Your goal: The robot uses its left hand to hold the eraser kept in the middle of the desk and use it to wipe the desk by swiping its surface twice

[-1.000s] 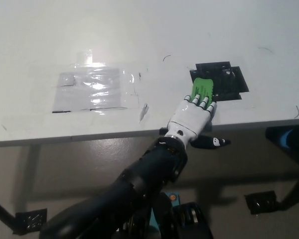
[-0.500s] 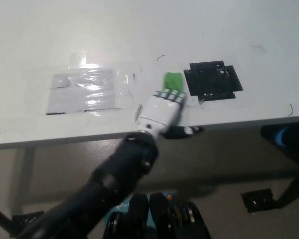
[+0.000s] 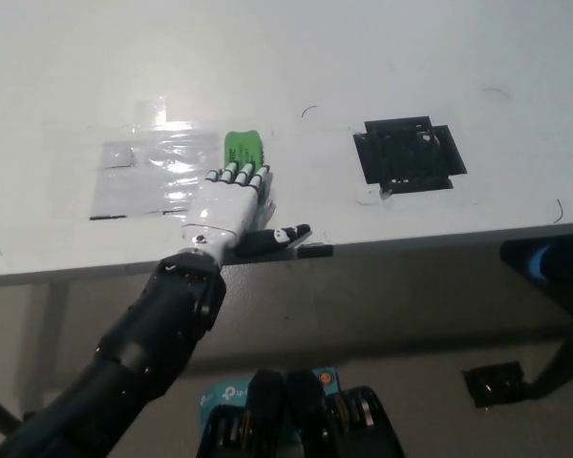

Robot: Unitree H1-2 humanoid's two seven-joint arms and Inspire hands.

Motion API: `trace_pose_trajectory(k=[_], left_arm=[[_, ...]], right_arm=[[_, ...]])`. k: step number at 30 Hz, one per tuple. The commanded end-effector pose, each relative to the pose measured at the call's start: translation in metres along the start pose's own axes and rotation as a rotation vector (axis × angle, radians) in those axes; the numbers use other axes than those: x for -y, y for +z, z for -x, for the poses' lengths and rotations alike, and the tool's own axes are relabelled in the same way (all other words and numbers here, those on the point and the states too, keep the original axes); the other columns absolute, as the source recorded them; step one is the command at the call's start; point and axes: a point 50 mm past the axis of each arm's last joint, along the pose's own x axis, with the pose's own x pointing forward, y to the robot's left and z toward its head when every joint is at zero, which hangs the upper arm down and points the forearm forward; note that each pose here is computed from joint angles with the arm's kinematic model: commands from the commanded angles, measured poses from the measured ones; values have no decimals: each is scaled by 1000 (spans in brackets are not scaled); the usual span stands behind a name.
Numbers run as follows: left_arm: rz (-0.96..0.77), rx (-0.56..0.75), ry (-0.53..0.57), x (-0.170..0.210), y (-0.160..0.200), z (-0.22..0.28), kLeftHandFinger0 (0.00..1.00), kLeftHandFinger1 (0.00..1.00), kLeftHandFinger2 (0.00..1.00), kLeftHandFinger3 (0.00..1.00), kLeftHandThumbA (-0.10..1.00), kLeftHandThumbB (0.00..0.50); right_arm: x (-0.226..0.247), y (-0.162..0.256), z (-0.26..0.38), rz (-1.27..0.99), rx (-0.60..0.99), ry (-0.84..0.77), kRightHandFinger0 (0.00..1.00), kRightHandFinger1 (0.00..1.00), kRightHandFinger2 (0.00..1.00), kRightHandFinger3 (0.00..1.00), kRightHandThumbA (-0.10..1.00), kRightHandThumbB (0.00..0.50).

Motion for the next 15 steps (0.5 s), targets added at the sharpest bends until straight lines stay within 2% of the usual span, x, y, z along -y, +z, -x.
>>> trace_pose_trajectory(k=[1, 4, 8, 9, 11, 13, 15], left_arm=[[65, -309, -482, 107, -87, 78, 1000, 1000, 1000, 1000, 1000, 500], [60, -325, -490, 114, -101, 91, 1000, 1000, 1000, 1000, 1000, 500], [67, -354, -502, 119, -117, 105, 1000, 1000, 1000, 1000, 1000, 500], [78, -398, -532, 124, -133, 119, 1000, 1000, 1000, 1000, 1000, 500], [71, -398, -531, 123, -133, 119, 1000, 1000, 1000, 1000, 1000, 500], [58, -410, -545, 128, -149, 133, 1000, 1000, 1000, 1000, 1000, 500], [61, -421, -554, 130, -153, 138, 1000, 1000, 1000, 1000, 1000, 500]], right_arm=[[12, 17, -3, -47, 93, -66, 1000, 1000, 1000, 1000, 1000, 230], [14, 18, -2, -50, 103, -71, 1000, 1000, 1000, 1000, 1000, 195], [16, 16, 0, -61, 92, -73, 1000, 1000, 1000, 1000, 1000, 196], [17, 15, 0, -50, 93, -81, 1000, 1000, 1000, 1000, 1000, 217], [21, 15, -1, -46, 101, -93, 1000, 1000, 1000, 1000, 1000, 217], [23, 13, 0, -76, 94, -93, 1000, 1000, 1000, 1000, 1000, 238], [25, 14, 0, -66, 90, -91, 1000, 1000, 1000, 1000, 1000, 219]])
